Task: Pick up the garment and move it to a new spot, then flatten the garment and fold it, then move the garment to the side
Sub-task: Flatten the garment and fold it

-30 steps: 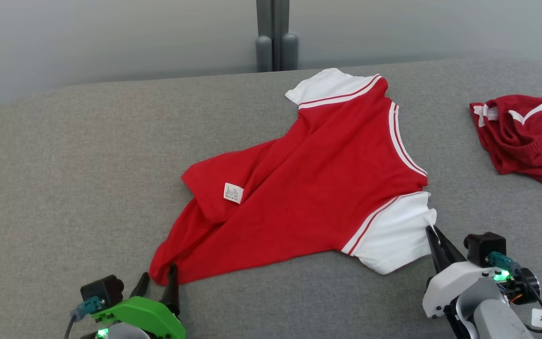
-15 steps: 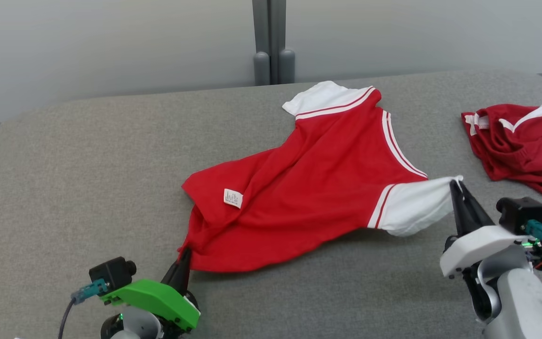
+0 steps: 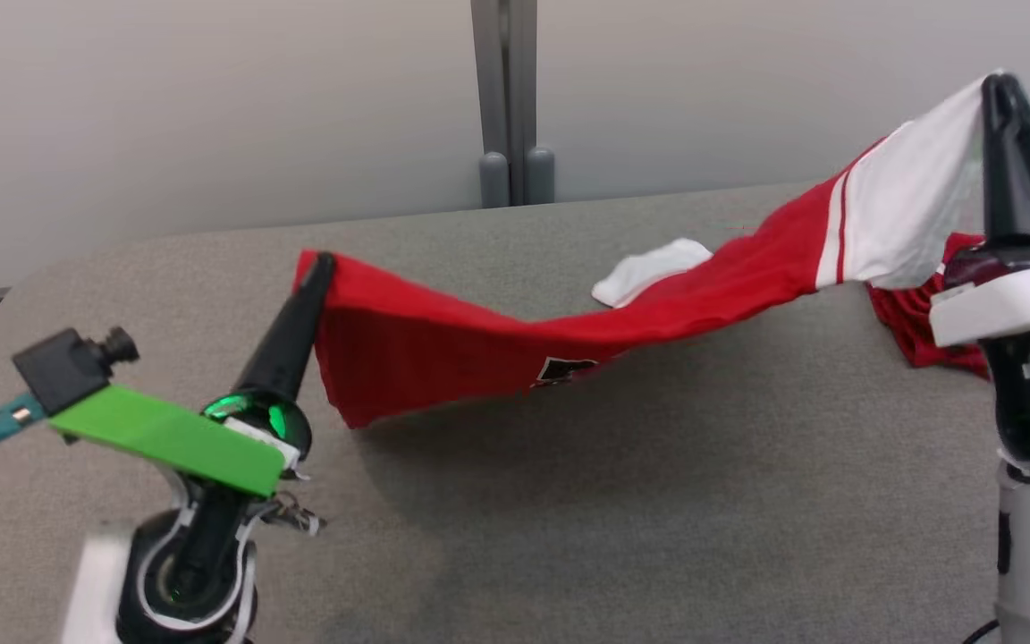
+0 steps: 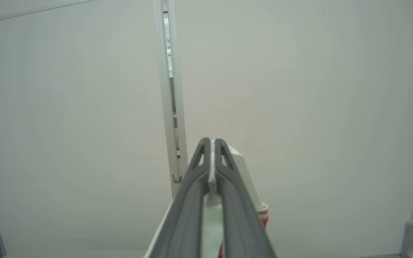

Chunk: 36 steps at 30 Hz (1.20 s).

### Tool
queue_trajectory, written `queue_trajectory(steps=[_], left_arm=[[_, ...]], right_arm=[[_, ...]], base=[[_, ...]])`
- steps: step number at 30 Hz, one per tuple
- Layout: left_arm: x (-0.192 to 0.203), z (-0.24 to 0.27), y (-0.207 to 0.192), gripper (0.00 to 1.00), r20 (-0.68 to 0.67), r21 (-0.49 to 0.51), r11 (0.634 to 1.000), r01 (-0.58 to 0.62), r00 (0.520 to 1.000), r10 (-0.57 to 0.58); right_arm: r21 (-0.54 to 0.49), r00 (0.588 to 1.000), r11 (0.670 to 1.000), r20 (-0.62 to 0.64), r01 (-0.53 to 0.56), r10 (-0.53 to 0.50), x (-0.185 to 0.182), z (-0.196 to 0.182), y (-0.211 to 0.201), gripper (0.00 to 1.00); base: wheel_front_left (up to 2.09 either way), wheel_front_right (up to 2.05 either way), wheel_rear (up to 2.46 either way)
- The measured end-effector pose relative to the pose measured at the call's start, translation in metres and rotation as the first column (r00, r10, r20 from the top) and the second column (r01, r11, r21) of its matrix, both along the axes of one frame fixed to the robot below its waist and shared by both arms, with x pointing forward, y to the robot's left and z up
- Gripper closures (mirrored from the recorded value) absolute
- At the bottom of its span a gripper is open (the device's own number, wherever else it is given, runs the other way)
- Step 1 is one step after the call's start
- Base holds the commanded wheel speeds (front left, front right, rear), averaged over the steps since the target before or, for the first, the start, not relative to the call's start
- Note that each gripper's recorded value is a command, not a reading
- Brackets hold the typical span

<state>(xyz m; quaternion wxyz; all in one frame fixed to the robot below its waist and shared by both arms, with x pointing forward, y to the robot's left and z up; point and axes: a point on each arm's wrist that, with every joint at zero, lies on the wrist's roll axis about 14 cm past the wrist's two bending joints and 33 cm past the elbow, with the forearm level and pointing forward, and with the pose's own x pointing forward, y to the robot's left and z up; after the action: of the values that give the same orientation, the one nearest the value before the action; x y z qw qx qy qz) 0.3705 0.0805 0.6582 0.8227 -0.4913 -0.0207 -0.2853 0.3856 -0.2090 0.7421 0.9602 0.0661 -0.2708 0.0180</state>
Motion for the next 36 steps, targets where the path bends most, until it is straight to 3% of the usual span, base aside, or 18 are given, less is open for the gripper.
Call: queue_trajectory(steps=[4,8,16,22,26,31,36], left_arm=[[-0.014,0.073,0.004,1.00,0.167,-0.052,0.999,0.018,0.986,-0.009],[-0.031,0.126,0.005,1.00,0.308,-0.022,1.000,0.020,0.951,-0.012],[-0.018,0.150,0.007,1.00,0.364,0.084,0.996,-0.039,0.931,0.006],[0.041,0.133,0.009,1.00,0.282,0.121,0.989,-0.080,0.958,0.043],[0.097,0.124,0.017,1.00,0.249,0.179,0.971,-0.157,0.962,0.110],[0.172,0.124,0.022,1.00,0.281,0.266,0.924,-0.273,0.939,0.196],[0.239,0.126,0.033,1.00,0.315,0.270,0.882,-0.386,0.901,0.298]], right_arm=[[-0.003,0.993,1.000,0.119,-0.008,0.008,-0.022,0.046,0.000,1.00],[-0.009,0.981,1.000,0.192,-0.012,0.014,-0.039,0.076,0.000,1.00],[-0.026,0.980,1.000,0.198,-0.003,0.008,-0.040,0.090,-0.002,1.00],[-0.033,0.994,0.999,0.104,-0.027,0.030,0.011,0.072,0.006,1.00],[-0.097,0.995,0.995,0.097,-0.025,0.034,0.061,0.077,0.020,1.00],[-0.166,0.990,0.986,0.142,0.001,0.023,0.127,0.102,0.037,1.00],[-0.179,0.980,0.982,0.198,0.052,-0.016,0.182,0.118,0.034,1.00]], base=[[0.00,0.00,0.00],[0.00,0.00,0.00],[0.00,0.00,0.00],[0.00,0.00,0.00],[0.00,0.00,0.00],[0.00,0.00,0.00],[0.00,0.00,0.00]])
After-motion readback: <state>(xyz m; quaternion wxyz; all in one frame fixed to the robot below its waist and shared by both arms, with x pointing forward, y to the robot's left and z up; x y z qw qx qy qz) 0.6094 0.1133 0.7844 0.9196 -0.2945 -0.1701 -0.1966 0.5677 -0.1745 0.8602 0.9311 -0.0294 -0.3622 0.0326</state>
